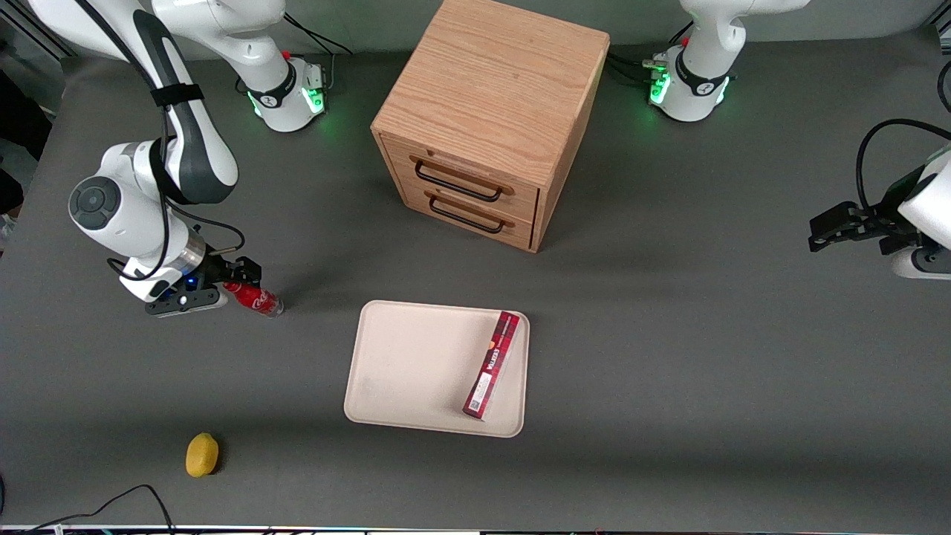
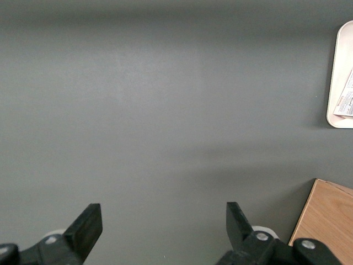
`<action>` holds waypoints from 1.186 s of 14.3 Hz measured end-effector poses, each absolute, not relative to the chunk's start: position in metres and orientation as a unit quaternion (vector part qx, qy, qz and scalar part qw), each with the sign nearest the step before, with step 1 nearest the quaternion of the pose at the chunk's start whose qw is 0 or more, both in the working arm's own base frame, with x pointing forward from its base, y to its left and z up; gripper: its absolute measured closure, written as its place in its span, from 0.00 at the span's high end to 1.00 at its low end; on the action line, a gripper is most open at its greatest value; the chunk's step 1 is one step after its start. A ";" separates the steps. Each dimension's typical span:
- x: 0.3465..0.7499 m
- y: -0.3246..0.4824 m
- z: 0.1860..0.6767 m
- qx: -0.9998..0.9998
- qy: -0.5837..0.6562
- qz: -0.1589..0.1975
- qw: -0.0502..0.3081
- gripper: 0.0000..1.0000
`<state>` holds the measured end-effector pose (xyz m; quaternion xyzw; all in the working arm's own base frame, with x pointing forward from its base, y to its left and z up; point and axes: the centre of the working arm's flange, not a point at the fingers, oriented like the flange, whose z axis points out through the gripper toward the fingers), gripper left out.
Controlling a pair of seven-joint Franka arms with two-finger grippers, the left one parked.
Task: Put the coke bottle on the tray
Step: 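Close the right gripper around the bottle's cap end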
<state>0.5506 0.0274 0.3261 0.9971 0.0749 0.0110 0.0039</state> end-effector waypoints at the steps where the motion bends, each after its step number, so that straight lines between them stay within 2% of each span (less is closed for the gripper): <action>1: 0.549 0.027 0.325 0.997 0.075 0.009 0.004 0.90; 5: 0.543 0.024 0.321 0.997 0.072 0.004 0.004 0.84; 6: 0.543 0.023 0.322 0.997 0.072 0.005 0.004 0.78; 9: 0.542 0.023 0.325 0.997 0.071 0.007 0.004 0.41; 10: 0.542 0.023 0.327 0.997 0.071 0.008 0.004 0.31; 14: 0.535 0.022 0.343 0.997 0.071 -0.003 0.002 0.31; 17: 0.528 0.021 0.411 0.997 0.071 -0.025 0.000 0.31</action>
